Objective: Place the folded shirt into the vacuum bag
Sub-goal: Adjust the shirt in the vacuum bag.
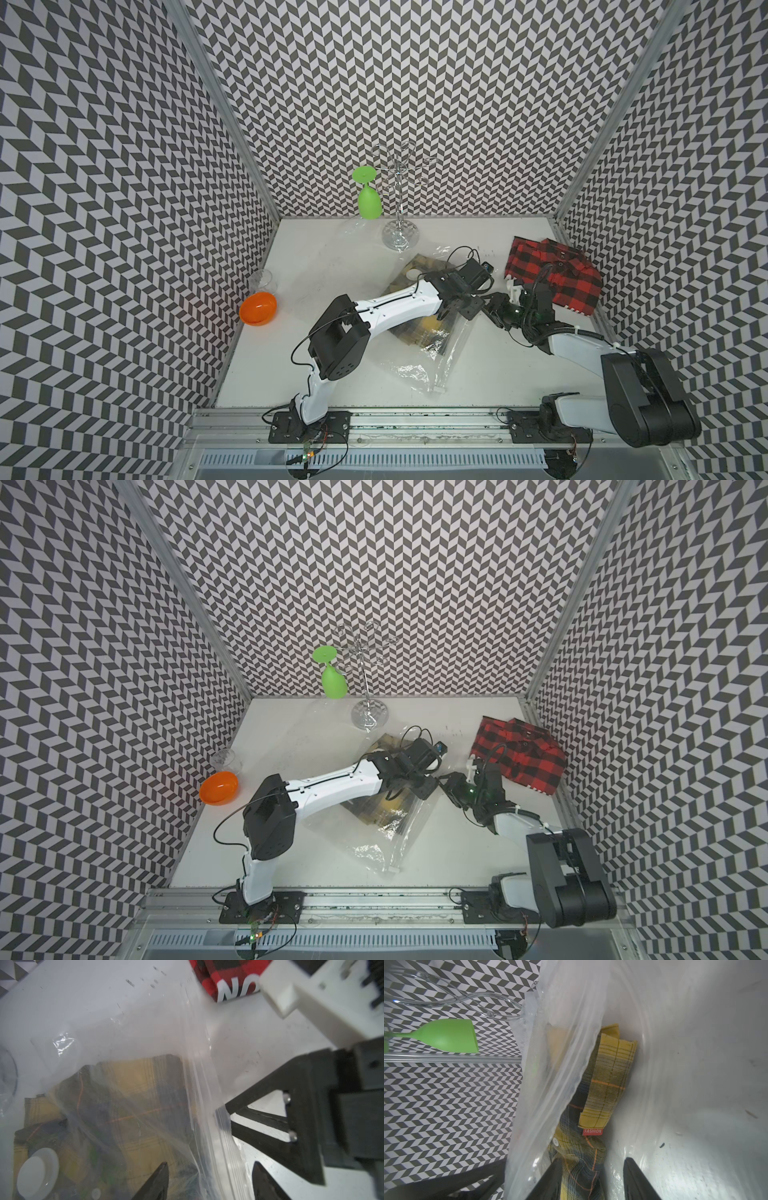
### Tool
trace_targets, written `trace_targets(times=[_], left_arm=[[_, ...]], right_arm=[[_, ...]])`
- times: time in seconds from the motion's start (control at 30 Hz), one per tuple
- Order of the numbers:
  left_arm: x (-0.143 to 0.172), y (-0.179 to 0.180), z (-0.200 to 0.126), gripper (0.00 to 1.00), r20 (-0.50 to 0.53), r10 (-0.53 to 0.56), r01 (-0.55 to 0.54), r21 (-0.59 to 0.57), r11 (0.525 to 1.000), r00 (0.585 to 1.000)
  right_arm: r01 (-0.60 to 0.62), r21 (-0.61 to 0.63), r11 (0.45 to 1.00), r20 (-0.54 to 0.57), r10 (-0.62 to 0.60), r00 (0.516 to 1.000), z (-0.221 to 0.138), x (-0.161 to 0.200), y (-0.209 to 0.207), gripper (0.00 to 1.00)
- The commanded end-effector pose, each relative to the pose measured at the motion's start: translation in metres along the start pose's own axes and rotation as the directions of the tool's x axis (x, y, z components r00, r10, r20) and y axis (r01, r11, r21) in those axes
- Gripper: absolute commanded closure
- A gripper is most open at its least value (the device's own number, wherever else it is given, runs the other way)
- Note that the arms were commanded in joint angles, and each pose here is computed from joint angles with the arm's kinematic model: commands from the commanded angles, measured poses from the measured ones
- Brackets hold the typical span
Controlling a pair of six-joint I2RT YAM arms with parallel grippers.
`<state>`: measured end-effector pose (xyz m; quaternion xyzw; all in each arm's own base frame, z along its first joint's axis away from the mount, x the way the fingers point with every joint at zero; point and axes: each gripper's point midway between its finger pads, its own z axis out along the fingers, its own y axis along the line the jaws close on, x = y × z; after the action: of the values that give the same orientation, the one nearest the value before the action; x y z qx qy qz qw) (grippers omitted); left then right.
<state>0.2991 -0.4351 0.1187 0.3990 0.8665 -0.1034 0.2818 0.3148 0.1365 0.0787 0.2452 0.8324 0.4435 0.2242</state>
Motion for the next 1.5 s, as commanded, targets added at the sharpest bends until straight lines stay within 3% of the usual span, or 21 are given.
trace_targets(times=[0.0, 0.1, 0.27, 0.43, 0.73, 0.8, 1.07, 1.17, 1.33, 1.47], left_arm=[[0.006, 0.004, 0.003, 0.39, -0.046, 0.023, -0.024, -0.034, 0.999, 0.999], [-0.003, 0.005, 0.001, 0.49, -0.026, 0.021, -0.022, -0.032, 0.999, 0.999], [-0.021, 0.022, -0.020, 0.86, 0.026, -0.025, 0.026, -0.026, 0.999, 0.999], [-0.057, 0.030, -0.064, 0.99, 0.161, -0.085, 0.078, 0.049, 0.996, 0.983], [-0.069, -0.011, -0.101, 1.00, 0.203, -0.041, -0.002, 0.205, 0.979, 0.978], [-0.070, -0.021, -0.105, 1.00, 0.211, -0.030, -0.021, 0.236, 0.971, 0.977], [-0.075, -0.014, -0.096, 1.00, 0.229, 0.000, -0.050, 0.212, 0.976, 0.973], [-0.073, -0.002, -0.085, 1.00, 0.217, 0.003, -0.046, 0.192, 0.980, 0.976], [-0.068, 0.017, -0.074, 0.99, 0.213, -0.011, -0.030, 0.187, 0.982, 0.977], [-0.074, -0.009, -0.087, 0.98, 0.239, -0.018, -0.059, 0.312, 0.948, 0.971]], right_arm=[[0.024, -0.086, 0.996, -0.009, -0.025, 1.000, 0.009, -0.005, 0.027, 0.52], [0.024, -0.092, 0.995, -0.006, -0.025, 1.000, 0.013, -0.008, 0.032, 0.52], [0.013, -0.091, 0.996, 0.006, -0.013, 1.000, 0.013, 0.000, 0.026, 0.49], [0.028, -0.098, 0.995, 0.048, -0.023, 0.999, 0.015, 0.014, 0.028, 0.40], [0.080, -0.068, 0.994, 0.158, -0.068, 0.985, 0.030, -0.016, 0.037, 0.35], [0.118, -0.060, 0.991, 0.137, -0.109, 0.985, 0.040, -0.017, 0.039, 0.39], [0.306, -0.113, 0.945, 0.033, -0.304, 0.952, 0.065, 0.015, 0.042, 0.75], [0.388, -0.203, 0.899, 0.009, -0.395, 0.919, 0.061, 0.030, 0.063, 0.80], [0.478, -0.338, 0.811, 0.061, -0.488, 0.871, 0.036, 0.042, 0.104, 0.80], [0.431, -0.268, 0.861, 0.104, -0.419, 0.902, 0.043, 0.019, 0.101, 0.81]])
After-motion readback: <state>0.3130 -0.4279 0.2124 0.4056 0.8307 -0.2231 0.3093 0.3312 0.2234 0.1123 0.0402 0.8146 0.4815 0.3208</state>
